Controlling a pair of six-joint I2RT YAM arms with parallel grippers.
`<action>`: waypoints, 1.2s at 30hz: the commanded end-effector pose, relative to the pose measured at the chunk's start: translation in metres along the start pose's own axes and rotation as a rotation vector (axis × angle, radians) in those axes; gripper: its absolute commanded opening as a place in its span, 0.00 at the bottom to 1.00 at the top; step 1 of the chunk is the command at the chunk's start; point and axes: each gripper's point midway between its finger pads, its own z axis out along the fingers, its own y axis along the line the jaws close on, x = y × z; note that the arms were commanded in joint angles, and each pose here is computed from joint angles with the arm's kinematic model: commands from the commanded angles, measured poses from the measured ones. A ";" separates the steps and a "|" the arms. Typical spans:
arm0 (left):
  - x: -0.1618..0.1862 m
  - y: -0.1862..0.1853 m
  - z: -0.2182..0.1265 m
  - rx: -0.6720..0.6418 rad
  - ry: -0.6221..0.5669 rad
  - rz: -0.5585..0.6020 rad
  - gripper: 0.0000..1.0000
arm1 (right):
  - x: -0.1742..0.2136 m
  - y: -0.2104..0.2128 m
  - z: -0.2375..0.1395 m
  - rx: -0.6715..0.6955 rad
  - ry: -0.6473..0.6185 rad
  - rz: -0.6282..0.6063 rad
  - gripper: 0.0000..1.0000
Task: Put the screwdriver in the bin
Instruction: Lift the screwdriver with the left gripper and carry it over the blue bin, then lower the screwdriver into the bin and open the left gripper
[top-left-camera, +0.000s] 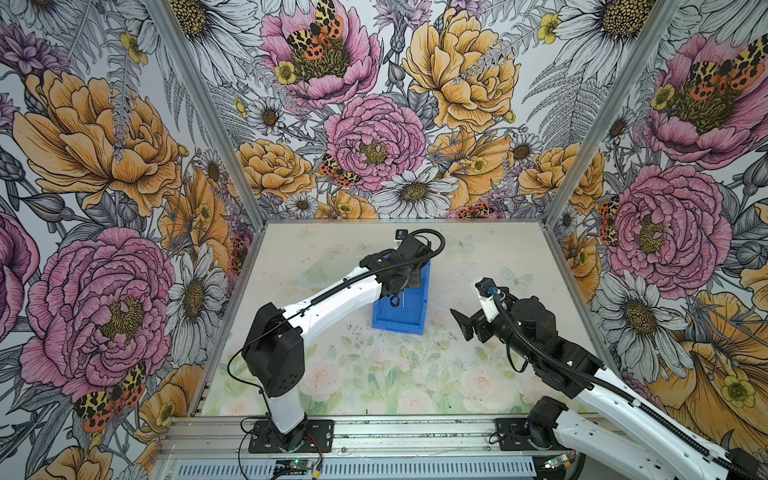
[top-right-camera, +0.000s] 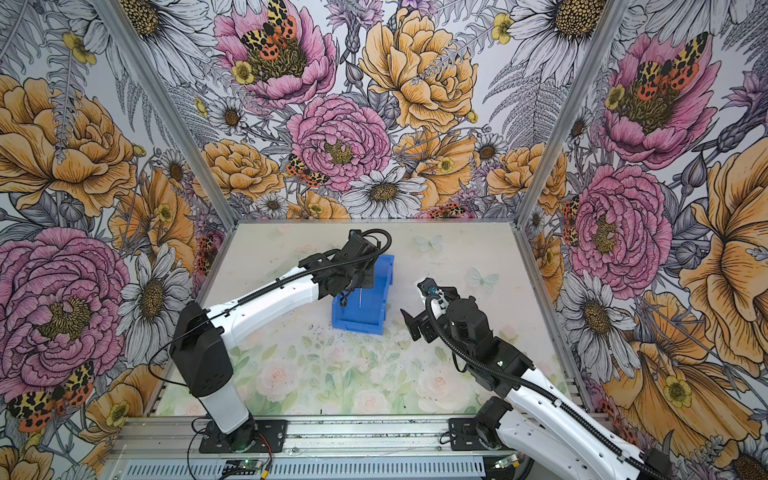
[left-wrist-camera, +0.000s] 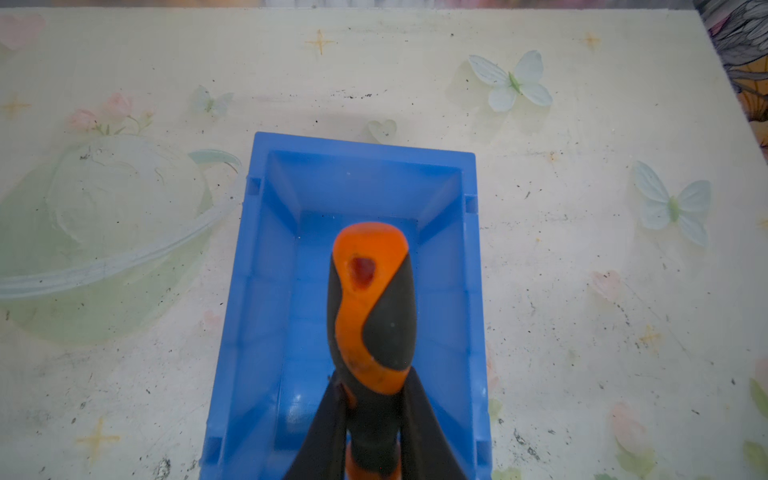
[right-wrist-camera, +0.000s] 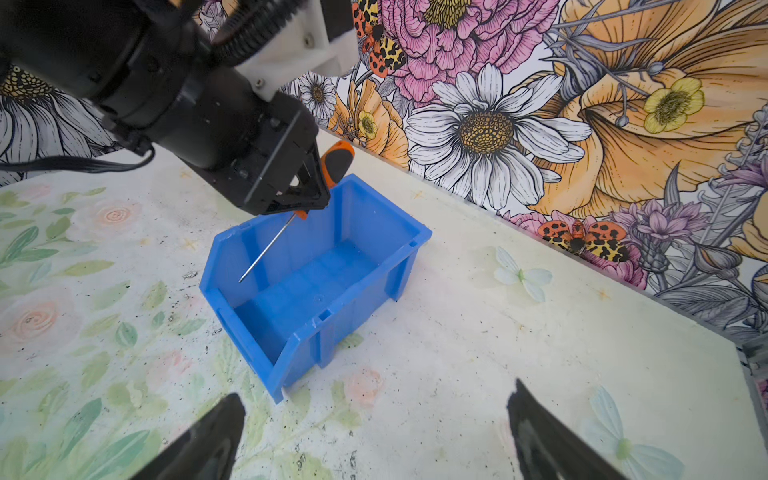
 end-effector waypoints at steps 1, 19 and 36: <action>-0.008 -0.007 0.017 0.020 0.012 0.054 0.09 | 0.010 -0.003 -0.001 0.014 0.024 0.041 1.00; 0.036 0.000 0.082 -0.016 0.143 0.082 0.09 | 0.029 -0.008 -0.006 0.038 0.062 0.096 0.99; 0.069 -0.001 0.111 -0.027 0.203 0.085 0.10 | 0.030 -0.012 -0.004 0.055 0.071 0.092 0.99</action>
